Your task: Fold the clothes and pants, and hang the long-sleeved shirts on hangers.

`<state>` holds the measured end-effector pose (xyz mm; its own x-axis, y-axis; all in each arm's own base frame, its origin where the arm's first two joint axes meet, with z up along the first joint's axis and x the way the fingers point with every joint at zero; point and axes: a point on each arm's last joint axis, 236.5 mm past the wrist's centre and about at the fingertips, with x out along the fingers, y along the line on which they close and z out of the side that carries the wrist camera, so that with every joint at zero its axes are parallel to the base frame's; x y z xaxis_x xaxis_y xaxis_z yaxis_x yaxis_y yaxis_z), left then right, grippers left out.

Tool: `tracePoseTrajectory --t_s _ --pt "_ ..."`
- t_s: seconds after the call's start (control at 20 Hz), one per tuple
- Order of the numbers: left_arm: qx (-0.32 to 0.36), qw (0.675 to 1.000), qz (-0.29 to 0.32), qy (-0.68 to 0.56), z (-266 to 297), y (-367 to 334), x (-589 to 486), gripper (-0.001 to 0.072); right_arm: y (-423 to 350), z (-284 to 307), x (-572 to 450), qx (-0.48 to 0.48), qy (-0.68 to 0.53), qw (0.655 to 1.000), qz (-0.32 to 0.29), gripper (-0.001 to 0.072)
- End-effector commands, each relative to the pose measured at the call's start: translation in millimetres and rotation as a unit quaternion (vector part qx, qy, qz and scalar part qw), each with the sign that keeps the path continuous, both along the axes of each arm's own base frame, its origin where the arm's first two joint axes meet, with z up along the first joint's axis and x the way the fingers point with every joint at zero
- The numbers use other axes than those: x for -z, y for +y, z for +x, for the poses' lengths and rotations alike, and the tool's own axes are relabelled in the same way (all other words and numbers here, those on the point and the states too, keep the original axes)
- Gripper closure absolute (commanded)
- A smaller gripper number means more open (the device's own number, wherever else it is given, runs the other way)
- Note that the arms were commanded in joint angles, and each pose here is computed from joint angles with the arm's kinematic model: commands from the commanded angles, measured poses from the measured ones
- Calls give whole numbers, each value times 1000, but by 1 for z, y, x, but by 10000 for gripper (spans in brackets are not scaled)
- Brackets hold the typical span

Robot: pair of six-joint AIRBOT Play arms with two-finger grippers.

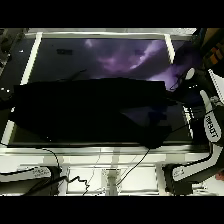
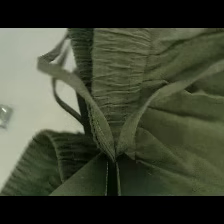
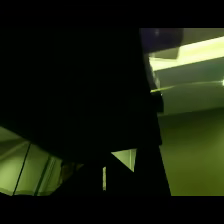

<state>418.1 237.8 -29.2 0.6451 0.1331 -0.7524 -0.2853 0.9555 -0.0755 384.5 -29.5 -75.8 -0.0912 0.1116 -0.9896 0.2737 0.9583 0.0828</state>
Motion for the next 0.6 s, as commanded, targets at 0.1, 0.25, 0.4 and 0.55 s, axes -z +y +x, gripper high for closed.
tracePoseTrajectory --t_s 0.1,0.25,0.4,0.55 --pt "-45 996 62 -50 13 35 -22 687 21 29 12 14 -63 998 -10 704" --pt "-78 989 83 -93 23 49 -41 688 20 30 12 26 -62 998 -13 704" --pt "-77 985 103 -115 38 43 -52 688 20 20 12 25 -42 999 -12 546" --pt "-56 983 122 -124 51 29 -57 413 20 20 12 24 -41 999 -12 95"
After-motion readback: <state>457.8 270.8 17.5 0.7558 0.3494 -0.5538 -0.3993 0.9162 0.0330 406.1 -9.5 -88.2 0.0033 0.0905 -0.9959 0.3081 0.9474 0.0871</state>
